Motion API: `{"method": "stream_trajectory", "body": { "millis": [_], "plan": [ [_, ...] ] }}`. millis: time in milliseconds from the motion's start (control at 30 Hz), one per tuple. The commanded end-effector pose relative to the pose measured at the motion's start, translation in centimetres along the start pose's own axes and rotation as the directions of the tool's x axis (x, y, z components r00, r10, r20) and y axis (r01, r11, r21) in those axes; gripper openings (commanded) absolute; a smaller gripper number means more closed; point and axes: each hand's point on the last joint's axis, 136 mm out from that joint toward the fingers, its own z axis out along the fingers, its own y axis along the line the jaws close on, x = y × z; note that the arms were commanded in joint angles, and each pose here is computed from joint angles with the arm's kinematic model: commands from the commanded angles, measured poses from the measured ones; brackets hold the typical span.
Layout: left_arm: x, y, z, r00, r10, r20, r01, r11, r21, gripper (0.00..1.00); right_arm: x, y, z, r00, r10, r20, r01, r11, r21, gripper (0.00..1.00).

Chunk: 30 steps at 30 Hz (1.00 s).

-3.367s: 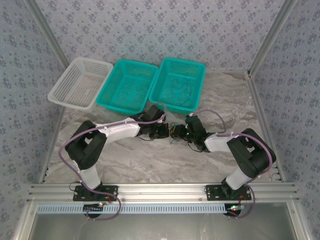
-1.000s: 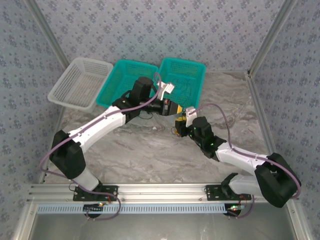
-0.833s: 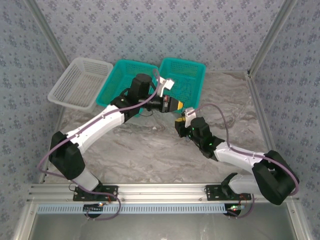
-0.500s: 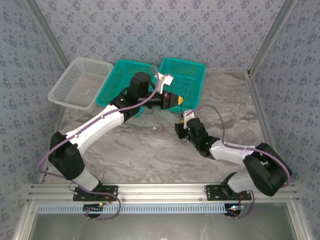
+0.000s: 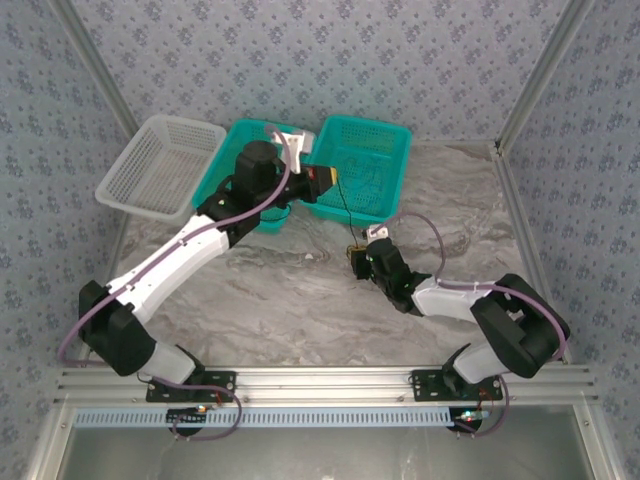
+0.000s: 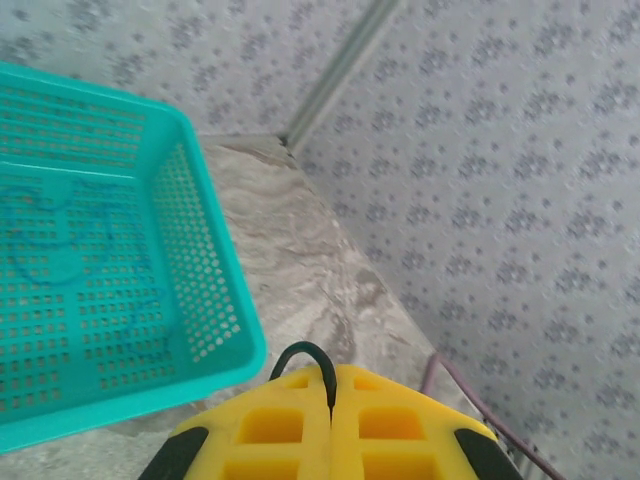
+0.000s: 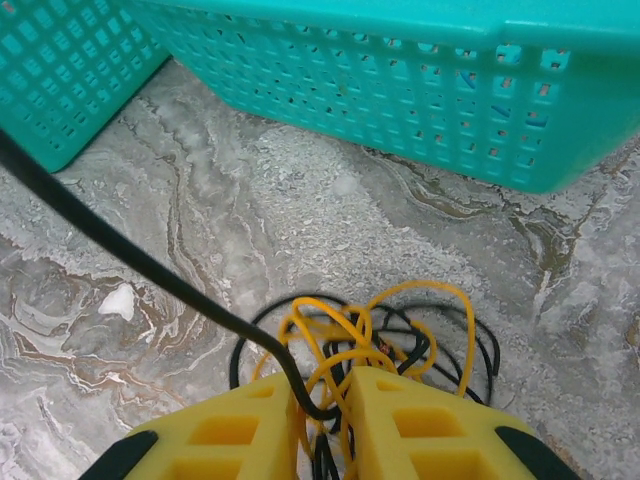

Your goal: Untangle the cables

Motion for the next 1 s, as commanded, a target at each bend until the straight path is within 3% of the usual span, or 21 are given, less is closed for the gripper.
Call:
{"method": "stream_trajectory", "body": {
  "millis": [0, 233, 300, 333, 433, 533, 667, 833, 967],
  "plan": [
    [-4.0, 0.5, -2.2, 0.987, -0.019, 0.161, 0.023, 0.999, -0.023, 0.0, 1.5, -0.8, 0.2, 0.998, 0.005, -0.056, -0.002, 0.999, 0.047, 0.23],
    [-4.2, 2.5, -3.1, 0.981, -0.08, 0.176, 0.09, 0.995, -0.05, 0.0, 2.0, -1.5, 0.1, 0.997, 0.002, -0.073, 0.004, 0.997, 0.081, 0.22],
    [-4.0, 2.9, -3.2, 0.981, -0.096, 0.171, 0.107, 0.993, -0.057, 0.0, 1.8, -0.8, -0.1, 0.998, 0.005, -0.061, -0.003, 0.999, 0.036, 0.23],
    [-3.7, 2.9, -3.0, 0.982, -0.103, 0.161, 0.113, 0.992, -0.052, 0.0, 1.4, 0.1, -0.3, 0.999, -0.001, -0.044, 0.0, 1.0, -0.021, 0.26],
    [-2.8, 2.8, -2.5, 0.987, -0.113, 0.114, 0.117, 0.993, -0.031, 0.0, 0.7, 2.9, -0.7, 0.998, -0.01, -0.06, -0.002, 0.98, -0.197, 0.52],
    [-2.2, 2.8, -2.1, 0.988, -0.128, 0.084, 0.13, 0.991, -0.019, 0.0, -0.2, 4.1, -0.6, 0.995, -0.041, -0.087, 0.019, 0.97, -0.244, 0.72],
    [-1.5, 3.1, -1.4, 0.983, -0.169, 0.068, 0.169, 0.986, -0.004, 0.0, -1.3, 3.9, 0.5, 0.995, -0.062, -0.083, 0.044, 0.977, -0.209, 0.82],
    [-0.9, 3.4, -0.8, 0.978, -0.201, 0.053, 0.2, 0.98, 0.01, 0.0, -1.9, 5.5, 2.6, 0.988, -0.112, -0.105, 0.082, 0.962, -0.261, 0.95],
    [-1.0, 3.3, -0.8, 0.978, -0.2, 0.054, 0.2, 0.98, 0.01, 0.0, -2.2, 6.0, 5.1, 0.985, -0.124, -0.117, 0.091, 0.962, -0.256, 0.97]
  ]
}}
